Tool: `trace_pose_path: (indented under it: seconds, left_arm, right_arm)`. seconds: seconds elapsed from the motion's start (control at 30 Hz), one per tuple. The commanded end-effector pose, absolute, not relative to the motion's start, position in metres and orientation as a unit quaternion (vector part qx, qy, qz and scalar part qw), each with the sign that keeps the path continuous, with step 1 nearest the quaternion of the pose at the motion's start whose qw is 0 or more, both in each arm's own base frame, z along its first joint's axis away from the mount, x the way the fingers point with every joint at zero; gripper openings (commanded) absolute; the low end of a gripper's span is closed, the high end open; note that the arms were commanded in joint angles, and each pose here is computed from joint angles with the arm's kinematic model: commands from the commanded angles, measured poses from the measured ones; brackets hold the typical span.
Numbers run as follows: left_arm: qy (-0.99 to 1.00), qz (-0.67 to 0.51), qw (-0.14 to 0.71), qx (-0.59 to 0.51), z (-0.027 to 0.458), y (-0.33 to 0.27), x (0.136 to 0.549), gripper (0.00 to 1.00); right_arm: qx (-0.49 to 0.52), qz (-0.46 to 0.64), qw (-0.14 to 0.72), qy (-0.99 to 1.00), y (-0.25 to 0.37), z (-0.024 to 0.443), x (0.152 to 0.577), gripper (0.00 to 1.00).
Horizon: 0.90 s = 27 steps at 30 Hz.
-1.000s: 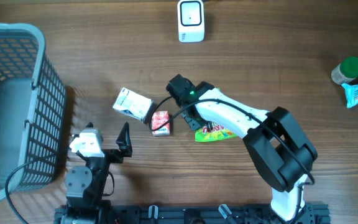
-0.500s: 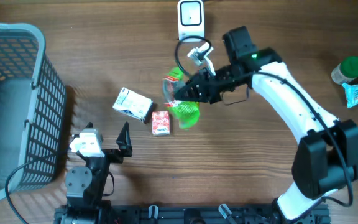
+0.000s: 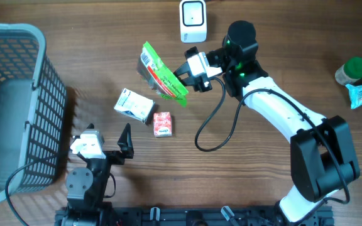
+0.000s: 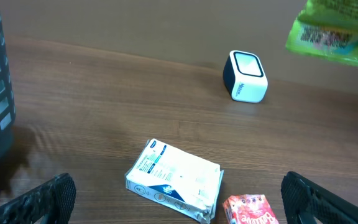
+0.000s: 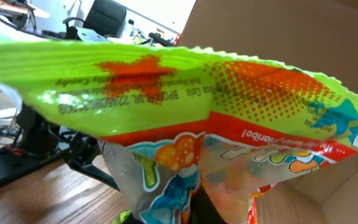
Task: Scan the item barcode
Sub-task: 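Lift the Haribo bag and hold it in front of the scanner, then carry the Haribo bag to the right side and drop it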
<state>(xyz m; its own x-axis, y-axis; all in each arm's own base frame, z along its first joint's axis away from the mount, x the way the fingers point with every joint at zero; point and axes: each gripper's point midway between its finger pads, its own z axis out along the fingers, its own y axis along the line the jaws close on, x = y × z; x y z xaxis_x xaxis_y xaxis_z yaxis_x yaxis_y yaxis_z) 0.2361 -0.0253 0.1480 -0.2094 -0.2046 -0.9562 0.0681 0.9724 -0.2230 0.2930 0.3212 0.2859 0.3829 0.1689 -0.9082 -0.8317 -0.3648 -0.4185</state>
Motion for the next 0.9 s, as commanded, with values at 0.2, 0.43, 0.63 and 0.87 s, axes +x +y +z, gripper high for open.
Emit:
trace_pose_path:
  seconds: [0.2,0.43,0.63,0.87]
  left_arm:
    - [0.769,-0.113,0.628,-0.048,0.147,-0.025,0.236,1.0]
    - [0.769,-0.113,0.628,-0.048,0.147,-0.025,0.236,1.0]
    - [0.769,-0.113,0.628,-0.048,0.147,-0.025,0.236,1.0]
    - [0.769,-0.113,0.628,-0.048,0.147,-0.025,0.236,1.0]
  right_arm:
    - [-0.636,0.568,0.418,0.313,0.318,0.292,0.282,0.04]
    - [-0.423,0.646,0.316,0.551,0.331,0.302,0.329,0.04]
    - [0.031,0.514,0.364,0.776,0.282,0.235,0.471,0.04]
    - [0.219,0.514,0.329,0.761,0.284,0.222,0.568,0.05]
